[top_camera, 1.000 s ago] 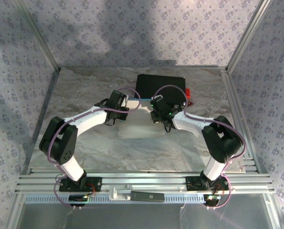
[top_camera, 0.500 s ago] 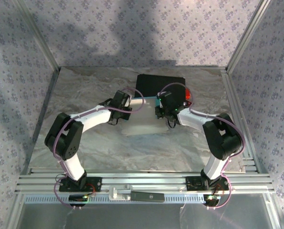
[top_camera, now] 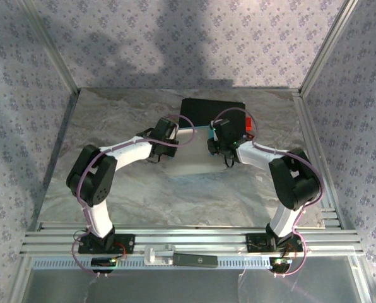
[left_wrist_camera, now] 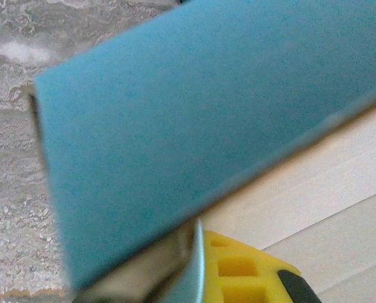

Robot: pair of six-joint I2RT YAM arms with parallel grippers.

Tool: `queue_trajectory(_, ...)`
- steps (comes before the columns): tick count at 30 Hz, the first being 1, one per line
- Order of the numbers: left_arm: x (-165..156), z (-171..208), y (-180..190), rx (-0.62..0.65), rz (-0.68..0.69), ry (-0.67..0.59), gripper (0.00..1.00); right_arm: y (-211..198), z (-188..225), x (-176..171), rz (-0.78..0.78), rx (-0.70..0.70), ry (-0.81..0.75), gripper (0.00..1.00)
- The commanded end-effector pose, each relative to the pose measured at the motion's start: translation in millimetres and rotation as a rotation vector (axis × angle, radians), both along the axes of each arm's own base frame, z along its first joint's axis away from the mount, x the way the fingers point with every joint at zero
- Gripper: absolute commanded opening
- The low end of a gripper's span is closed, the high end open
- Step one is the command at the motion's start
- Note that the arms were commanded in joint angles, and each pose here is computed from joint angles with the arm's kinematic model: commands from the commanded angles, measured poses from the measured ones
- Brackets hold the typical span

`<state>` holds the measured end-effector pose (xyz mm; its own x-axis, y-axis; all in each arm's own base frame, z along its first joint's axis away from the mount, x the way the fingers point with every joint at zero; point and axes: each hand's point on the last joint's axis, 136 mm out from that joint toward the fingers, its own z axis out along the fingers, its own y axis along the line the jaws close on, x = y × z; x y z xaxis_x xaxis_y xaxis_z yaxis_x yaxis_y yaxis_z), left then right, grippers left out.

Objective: Fold the paper box

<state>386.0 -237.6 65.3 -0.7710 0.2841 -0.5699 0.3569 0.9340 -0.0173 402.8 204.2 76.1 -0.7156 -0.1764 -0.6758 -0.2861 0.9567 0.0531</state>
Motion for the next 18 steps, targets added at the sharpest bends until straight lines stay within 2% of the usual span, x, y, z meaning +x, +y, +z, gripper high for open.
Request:
queue_trajectory(1,-12,-9,-15,0.015,-0.073,0.05,0.0,-2,2,11,-0.05,-0.028,-0.028,0.29)
queue_trajectory(9,-8,-9,-17,0.013,-0.068,0.05,0.0,-3,2,17,-0.079,-0.054,-0.036,0.31)
queue_trajectory(18,-8,-9,-20,0.008,-0.069,0.052,0.0,-9,-19,17,-0.153,-0.134,0.007,0.13)
